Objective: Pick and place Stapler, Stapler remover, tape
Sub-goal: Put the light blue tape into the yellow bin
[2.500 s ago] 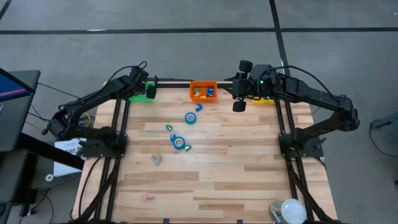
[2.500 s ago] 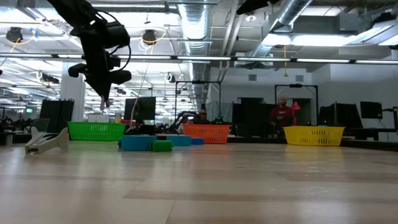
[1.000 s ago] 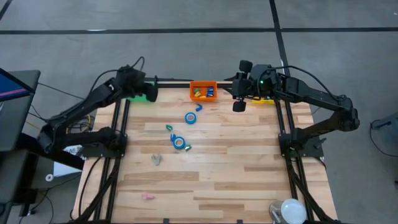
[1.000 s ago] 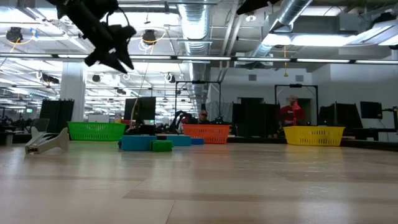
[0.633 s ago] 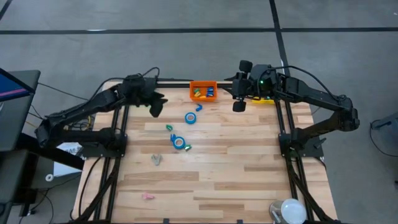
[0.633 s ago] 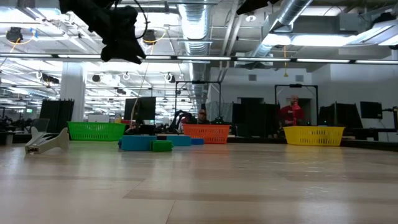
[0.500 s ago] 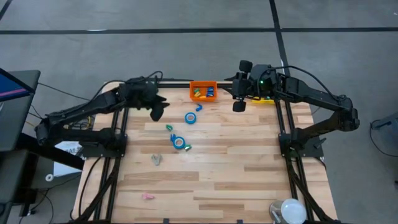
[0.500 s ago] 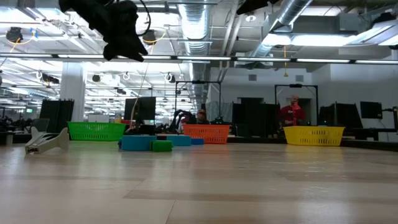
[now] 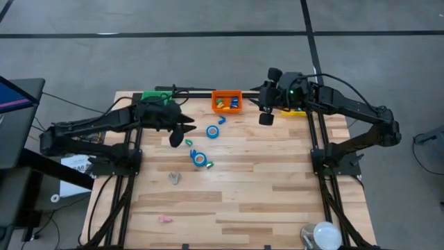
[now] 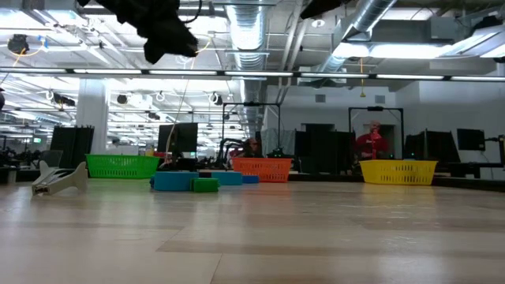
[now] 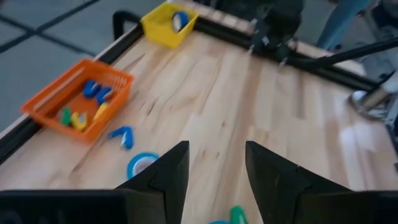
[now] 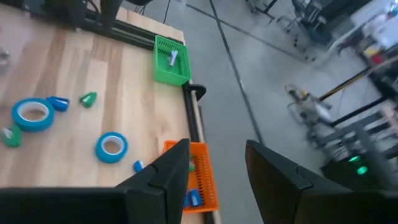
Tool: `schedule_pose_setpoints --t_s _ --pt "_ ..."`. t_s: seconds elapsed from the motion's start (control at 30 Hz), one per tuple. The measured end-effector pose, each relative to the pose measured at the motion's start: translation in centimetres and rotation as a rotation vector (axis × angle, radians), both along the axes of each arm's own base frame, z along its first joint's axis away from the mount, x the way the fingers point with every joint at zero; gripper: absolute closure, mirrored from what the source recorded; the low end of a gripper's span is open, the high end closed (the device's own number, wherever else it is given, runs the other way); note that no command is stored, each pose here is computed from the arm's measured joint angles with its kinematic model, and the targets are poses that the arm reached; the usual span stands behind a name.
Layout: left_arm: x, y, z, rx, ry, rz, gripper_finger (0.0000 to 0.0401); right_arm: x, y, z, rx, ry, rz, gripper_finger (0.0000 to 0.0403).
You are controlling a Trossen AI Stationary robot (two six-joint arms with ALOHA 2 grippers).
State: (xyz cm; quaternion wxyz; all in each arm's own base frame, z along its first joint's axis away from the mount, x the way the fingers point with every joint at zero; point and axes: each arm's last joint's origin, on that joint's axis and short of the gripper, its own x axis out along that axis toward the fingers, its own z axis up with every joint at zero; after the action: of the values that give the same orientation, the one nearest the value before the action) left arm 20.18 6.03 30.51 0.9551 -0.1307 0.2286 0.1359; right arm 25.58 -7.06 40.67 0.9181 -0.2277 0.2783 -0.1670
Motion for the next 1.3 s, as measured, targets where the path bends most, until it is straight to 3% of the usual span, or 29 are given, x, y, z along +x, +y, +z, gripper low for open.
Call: schedule_pose_setpoints --t_s 0.2,0.47,0.8,1.03,1.3 --pt "0.5 -0.4 0.8 0.027 -0.088 -0.024 0.0253 -0.4 0.2 -0.7 0.134 0.024 -0.045 0.0254" --pt "0.6 -0.4 0.9 0.039 -0.096 -0.051 0.0253 -0.8 0.7 -1.7 0.325 0.079 -0.023 0.0248" --pt "0.9 -2.0 0.9 0.198 -0.083 -0.258 0.0213 -1.1 1.1 -2.1 0.362 0.132 -0.017 0.0252" --pt "1.0 -2.5 0.9 0.206 -0.080 -0.270 0.0163 -1.4 1.2 -2.4 0.409 0.150 -0.060 0.0241" --pt "1.0 -2.5 0.9 0.206 -0.077 -0.268 0.0155 -1.2 1.1 -2.3 0.446 0.116 -0.085 0.0221"
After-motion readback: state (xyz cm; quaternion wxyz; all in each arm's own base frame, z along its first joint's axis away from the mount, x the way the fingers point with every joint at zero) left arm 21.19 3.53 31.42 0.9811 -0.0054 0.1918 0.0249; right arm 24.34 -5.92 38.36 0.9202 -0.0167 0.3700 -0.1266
